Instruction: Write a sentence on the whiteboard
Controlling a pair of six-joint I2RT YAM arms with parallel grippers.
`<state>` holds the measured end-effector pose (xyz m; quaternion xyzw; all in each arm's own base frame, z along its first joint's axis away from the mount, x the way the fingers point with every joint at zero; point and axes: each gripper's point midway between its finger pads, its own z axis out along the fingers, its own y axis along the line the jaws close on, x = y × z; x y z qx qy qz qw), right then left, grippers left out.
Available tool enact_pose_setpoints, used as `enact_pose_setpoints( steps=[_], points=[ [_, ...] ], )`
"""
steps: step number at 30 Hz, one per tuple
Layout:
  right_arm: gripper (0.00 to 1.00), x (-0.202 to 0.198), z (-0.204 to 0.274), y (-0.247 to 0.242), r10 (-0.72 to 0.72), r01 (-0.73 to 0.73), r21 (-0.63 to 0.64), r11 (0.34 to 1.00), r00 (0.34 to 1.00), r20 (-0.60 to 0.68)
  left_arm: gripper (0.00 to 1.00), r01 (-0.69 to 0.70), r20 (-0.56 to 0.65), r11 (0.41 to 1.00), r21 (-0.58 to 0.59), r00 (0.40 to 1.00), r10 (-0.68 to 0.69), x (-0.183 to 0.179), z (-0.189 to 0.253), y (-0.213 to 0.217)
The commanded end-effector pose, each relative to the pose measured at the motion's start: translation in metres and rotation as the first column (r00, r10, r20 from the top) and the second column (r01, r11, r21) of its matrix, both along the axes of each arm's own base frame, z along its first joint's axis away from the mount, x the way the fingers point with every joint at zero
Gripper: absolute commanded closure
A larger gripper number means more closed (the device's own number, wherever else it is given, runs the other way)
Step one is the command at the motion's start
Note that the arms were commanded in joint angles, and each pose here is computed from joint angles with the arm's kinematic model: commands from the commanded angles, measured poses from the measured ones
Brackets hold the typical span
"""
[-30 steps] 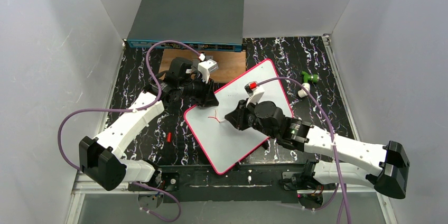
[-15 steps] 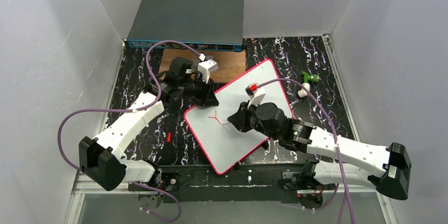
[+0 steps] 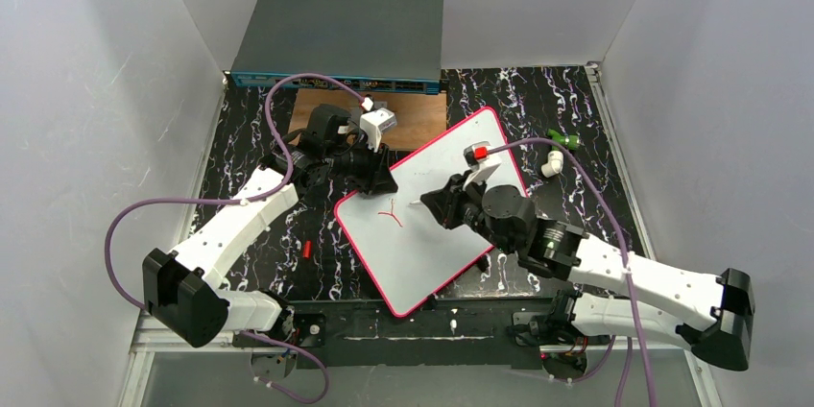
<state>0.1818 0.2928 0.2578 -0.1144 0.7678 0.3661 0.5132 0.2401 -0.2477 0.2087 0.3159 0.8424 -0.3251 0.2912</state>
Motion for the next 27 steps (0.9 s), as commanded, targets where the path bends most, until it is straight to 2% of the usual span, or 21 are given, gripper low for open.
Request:
enact_pose_setpoints(
  steps=[1, 14, 27],
  points=[
    [0.99, 0.006, 0.014, 0.016, 0.018, -0.019, 0.027, 0.999, 0.998, 0.053, 1.0, -0.034, 0.072, 0.977, 0.209, 0.997, 0.019, 0.005, -0.027, 0.035],
    [0.99, 0.013, 0.015, 0.026, 0.03, -0.032, 0.027, 0.999, 0.997, 0.069, 1.0, -0.037, 0.068, 0.976, 0.214, 0.997, 0.022, 0.003, -0.026, 0.037],
    [0.99, 0.008, -0.011, 0.025, 0.045, -0.045, -0.01, 0.999, 0.999, 0.01, 1.0, -0.034, 0.069, 0.977, 0.209, 0.997, 0.02, 0.003, -0.025, 0.036]
  ],
)
